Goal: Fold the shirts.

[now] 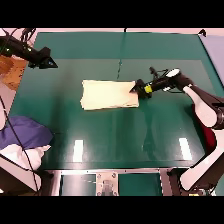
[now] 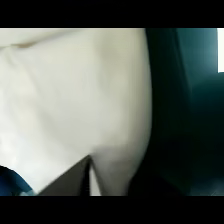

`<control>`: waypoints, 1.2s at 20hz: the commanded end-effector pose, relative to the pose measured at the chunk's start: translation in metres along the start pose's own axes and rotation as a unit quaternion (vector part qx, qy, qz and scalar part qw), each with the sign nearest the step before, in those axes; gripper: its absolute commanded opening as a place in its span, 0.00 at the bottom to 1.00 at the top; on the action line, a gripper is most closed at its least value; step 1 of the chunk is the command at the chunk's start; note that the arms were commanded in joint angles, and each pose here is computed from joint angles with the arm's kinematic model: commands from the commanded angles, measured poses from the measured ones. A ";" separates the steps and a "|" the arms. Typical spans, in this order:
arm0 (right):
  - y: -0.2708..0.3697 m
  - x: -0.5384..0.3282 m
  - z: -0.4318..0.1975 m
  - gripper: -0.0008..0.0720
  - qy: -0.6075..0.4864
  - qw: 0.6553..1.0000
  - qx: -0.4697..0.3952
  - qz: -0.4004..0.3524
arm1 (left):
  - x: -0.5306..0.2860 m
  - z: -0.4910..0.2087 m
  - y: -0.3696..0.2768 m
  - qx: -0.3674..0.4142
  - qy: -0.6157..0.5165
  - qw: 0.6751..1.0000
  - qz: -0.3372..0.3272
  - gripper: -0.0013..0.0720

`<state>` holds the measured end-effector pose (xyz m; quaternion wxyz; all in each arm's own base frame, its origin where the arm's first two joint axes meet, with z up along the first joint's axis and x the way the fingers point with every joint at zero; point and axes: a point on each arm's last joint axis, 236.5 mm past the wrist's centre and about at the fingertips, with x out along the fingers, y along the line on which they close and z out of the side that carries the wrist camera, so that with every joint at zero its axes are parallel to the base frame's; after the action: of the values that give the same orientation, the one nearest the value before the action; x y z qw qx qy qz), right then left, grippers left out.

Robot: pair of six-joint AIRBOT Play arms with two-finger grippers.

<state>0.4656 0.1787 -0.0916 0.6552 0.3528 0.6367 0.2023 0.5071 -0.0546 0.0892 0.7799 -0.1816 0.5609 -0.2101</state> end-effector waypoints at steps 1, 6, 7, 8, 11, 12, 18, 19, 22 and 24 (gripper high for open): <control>0.056 0.015 -0.002 0.04 -0.001 0.995 -0.020 0.095 | -0.001 -0.002 0.017 -0.002 0.004 0.999 0.035 0.05; 0.134 -0.096 0.034 0.03 -0.095 0.981 -0.093 0.138 | -0.001 -0.005 0.021 -0.002 0.009 0.999 0.045 0.05; 0.145 -0.130 0.039 0.03 -0.125 0.976 -0.104 0.143 | -0.001 -0.005 0.021 -0.002 0.011 0.999 0.044 0.05; 0.150 -0.163 0.043 0.03 -0.154 0.971 -0.108 0.146 | -0.002 -0.007 0.021 -0.002 0.014 0.999 0.044 0.05; 0.142 -0.254 0.048 0.03 -0.235 0.956 -0.106 0.142 | -0.001 -0.009 0.021 -0.004 0.018 0.999 0.043 0.05; 0.134 -0.285 0.050 0.03 -0.263 0.950 -0.098 0.139 | -0.001 -0.009 0.021 -0.004 0.018 0.999 0.043 0.05; 0.041 -0.449 0.045 0.03 -0.425 0.900 -0.014 0.097 | -0.001 -0.009 0.021 -0.006 0.019 0.999 0.043 0.05; 0.020 -0.467 0.039 0.03 -0.440 0.894 0.003 0.087 | -0.002 -0.009 0.021 -0.007 0.019 0.999 0.043 0.05; -0.042 -0.507 0.020 0.03 -0.471 0.880 0.051 0.041 | -0.001 -0.009 0.021 -0.011 0.019 0.999 0.043 0.05; -0.073 -0.526 0.002 0.03 -0.481 0.873 0.079 0.018 | 0.000 -0.011 0.022 -0.020 0.022 0.999 0.043 0.05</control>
<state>0.4362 -0.1960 0.2294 0.8489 0.4642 0.2511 0.0299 0.5000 -0.0374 0.0759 0.7746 -0.1615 0.5863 -0.1738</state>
